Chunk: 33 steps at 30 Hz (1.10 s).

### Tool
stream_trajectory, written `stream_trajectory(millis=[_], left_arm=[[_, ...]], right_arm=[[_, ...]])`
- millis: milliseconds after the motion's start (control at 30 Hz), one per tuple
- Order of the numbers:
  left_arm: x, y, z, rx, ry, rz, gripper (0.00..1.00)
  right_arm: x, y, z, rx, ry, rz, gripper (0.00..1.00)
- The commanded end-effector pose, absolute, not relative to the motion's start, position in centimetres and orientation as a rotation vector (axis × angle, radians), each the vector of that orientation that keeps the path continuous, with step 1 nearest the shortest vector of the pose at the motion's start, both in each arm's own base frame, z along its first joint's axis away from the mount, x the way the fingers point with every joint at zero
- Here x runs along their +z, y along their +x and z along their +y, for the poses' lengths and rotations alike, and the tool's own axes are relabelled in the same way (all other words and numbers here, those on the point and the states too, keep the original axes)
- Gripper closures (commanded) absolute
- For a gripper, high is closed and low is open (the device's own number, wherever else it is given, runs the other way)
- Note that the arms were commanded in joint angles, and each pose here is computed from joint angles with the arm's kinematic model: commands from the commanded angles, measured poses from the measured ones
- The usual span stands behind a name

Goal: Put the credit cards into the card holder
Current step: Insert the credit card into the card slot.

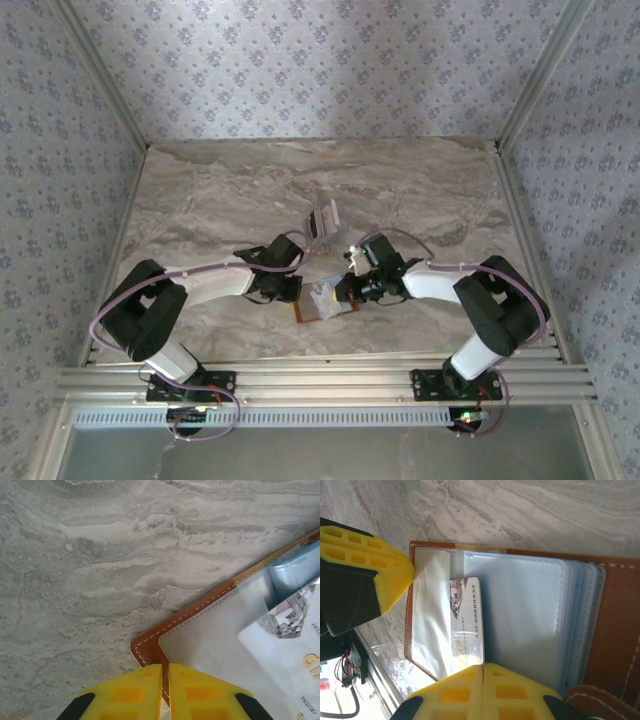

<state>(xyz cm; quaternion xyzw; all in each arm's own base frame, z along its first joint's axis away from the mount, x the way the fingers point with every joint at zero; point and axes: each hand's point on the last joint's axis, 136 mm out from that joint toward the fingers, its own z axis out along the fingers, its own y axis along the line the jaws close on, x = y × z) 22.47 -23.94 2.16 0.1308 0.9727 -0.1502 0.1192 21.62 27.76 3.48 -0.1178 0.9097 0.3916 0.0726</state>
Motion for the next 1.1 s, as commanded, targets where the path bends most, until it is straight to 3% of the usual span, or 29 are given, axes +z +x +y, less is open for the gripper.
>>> stream_trajectory(millis=[0,567,1067], left_arm=[[1.7,22.5,-23.8,-0.409,0.39,2.869,0.88],[1.5,22.4,-23.9,-0.416,0.396,2.883,0.88],[1.4,22.3,-24.1,-0.428,0.398,2.887,0.88]], right_arm=[[3.0,21.9,27.9,1.183,-0.351,2.755,1.0],[3.2,23.6,28.0,1.131,-0.226,2.734,1.0],[2.9,22.4,30.0,1.028,-0.239,2.715,1.0]])
